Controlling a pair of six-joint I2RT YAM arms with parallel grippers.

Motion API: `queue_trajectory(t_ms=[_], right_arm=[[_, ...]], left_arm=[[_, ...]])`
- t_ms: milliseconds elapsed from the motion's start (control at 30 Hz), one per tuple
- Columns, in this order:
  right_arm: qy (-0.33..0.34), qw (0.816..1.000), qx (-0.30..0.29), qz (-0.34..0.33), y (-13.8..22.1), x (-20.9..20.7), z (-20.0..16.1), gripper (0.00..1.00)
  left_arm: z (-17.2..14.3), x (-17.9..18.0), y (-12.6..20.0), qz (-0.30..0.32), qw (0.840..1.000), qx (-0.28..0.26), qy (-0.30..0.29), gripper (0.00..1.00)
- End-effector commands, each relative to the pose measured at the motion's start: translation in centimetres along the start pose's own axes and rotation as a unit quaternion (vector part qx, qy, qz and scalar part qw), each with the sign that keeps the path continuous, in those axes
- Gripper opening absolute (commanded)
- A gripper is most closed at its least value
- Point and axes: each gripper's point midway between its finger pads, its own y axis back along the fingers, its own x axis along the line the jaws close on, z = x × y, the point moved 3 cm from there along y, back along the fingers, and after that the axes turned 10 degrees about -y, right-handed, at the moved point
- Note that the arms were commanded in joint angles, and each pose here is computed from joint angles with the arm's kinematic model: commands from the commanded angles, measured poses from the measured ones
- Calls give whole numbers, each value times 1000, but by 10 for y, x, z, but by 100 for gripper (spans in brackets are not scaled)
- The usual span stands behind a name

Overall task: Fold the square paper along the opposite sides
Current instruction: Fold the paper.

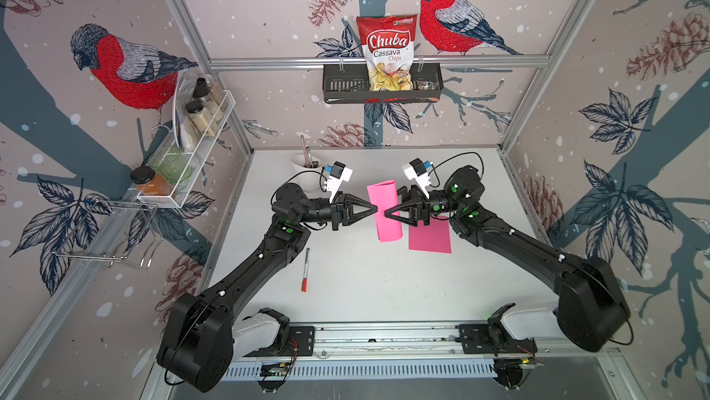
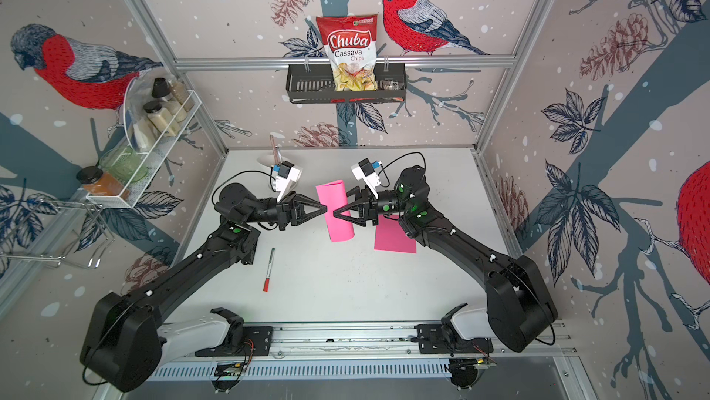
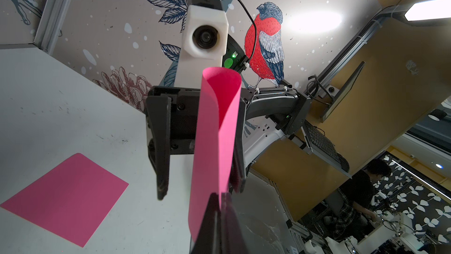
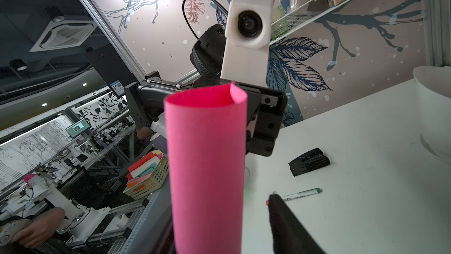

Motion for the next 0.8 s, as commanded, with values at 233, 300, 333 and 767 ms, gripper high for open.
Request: queue_trajectory(t_ms=[233,300,333,767], right_arm=[[15,1000,-2,13,-1,8,4,26],[14,1000,-2,12,-1,7,4,18],[13,1000,-3,12,-1,7,5,17],[10,1000,-13,5,-1,9,7,8]], left_arm=[[0,-6,0,-12,999,5,-31,0],[0,-6,0,-12,999,4,-32,0],[0,-6,0,-11,999,4,-33,0],[2,2,-1,14,999,-5,-32,33]])
